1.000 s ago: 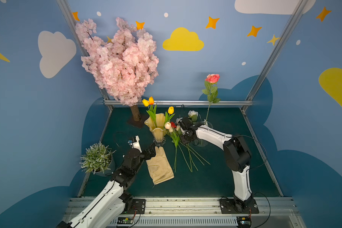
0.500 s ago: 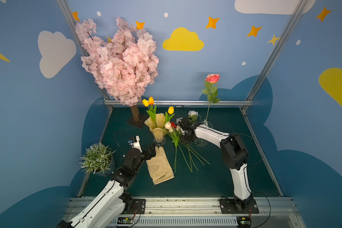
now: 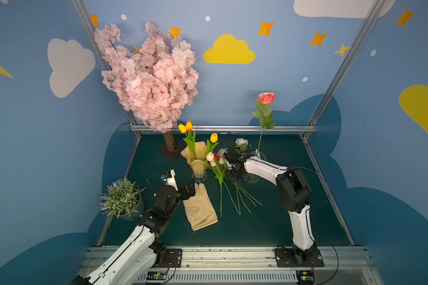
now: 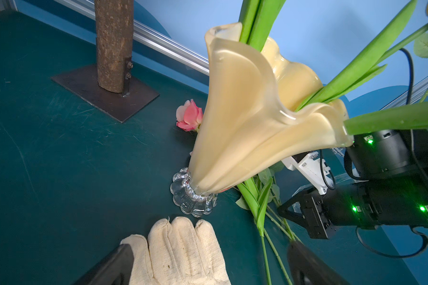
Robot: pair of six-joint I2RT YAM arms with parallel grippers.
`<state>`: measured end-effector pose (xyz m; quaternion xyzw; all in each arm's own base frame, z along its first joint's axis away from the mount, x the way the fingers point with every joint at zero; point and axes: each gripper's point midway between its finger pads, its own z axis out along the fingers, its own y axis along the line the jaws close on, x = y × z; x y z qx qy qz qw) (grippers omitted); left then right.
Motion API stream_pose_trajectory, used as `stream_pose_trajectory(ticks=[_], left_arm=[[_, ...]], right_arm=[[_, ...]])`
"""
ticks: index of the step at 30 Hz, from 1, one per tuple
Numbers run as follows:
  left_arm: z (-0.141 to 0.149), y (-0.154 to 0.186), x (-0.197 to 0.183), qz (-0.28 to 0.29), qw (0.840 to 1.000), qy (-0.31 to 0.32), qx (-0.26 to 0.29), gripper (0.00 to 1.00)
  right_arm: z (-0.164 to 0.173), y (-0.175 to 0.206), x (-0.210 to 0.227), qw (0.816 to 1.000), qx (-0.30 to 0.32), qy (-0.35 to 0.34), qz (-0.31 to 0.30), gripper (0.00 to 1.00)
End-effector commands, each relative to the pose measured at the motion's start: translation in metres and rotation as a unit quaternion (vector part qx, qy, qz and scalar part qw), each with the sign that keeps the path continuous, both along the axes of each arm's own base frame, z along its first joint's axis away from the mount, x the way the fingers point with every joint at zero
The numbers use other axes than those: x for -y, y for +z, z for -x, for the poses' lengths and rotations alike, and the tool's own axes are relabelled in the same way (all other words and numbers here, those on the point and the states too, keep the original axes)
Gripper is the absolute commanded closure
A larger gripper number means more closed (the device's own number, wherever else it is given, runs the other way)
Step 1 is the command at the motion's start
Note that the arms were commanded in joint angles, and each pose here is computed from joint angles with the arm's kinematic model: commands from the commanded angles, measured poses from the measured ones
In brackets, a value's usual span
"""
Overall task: Arrange the flowers in different vases according to their variety
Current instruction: Pick up the flower at the center of the board.
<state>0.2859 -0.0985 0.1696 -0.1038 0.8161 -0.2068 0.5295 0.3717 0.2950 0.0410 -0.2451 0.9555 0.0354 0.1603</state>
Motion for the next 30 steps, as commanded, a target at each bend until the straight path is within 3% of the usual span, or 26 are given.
stream_pose_trajectory(ticks=[1, 6, 14, 17, 21, 23, 28, 30], left_arm=[[0.001, 0.003, 0.001, -0.003, 1.000, -0.006, 0.011, 0.00], [0.001, 0.005, 0.001, -0.001, 1.000, -0.006, 0.014, 0.00], [0.002, 0.007, 0.001, 0.001, 1.000, -0.007, 0.017, 0.00], [0.003, 0.007, 0.002, 0.002, 1.000, -0.009, 0.017, 0.00], [0.003, 0.007, 0.005, 0.005, 1.000, -0.017, 0.015, 0.00], [0.003, 0.007, 0.006, 0.007, 1.000, -0.021, 0.013, 0.00], [0.003, 0.007, 0.009, 0.012, 0.999, -0.028, 0.012, 0.00], [0.004, 0.007, 0.010, 0.013, 0.999, -0.029, 0.013, 0.00]], right_arm=[[0.005, 0.051, -0.003, 0.998, 0.043, 0.000, -0.047, 1.00], [0.013, 0.110, -0.010, 0.985, 0.106, 0.010, -0.134, 1.00], [0.029, 0.200, -0.008, 0.943, 0.216, 0.032, -0.250, 1.00], [0.036, 0.239, -0.002, 0.916, 0.269, 0.033, -0.297, 1.00], [0.043, 0.298, 0.013, 0.857, 0.380, 0.038, -0.347, 1.00], [0.044, 0.321, 0.025, 0.832, 0.432, 0.038, -0.347, 1.00], [0.040, 0.373, 0.063, 0.797, 0.521, 0.011, -0.306, 1.00], [0.038, 0.393, 0.080, 0.775, 0.557, -0.001, -0.299, 1.00]])
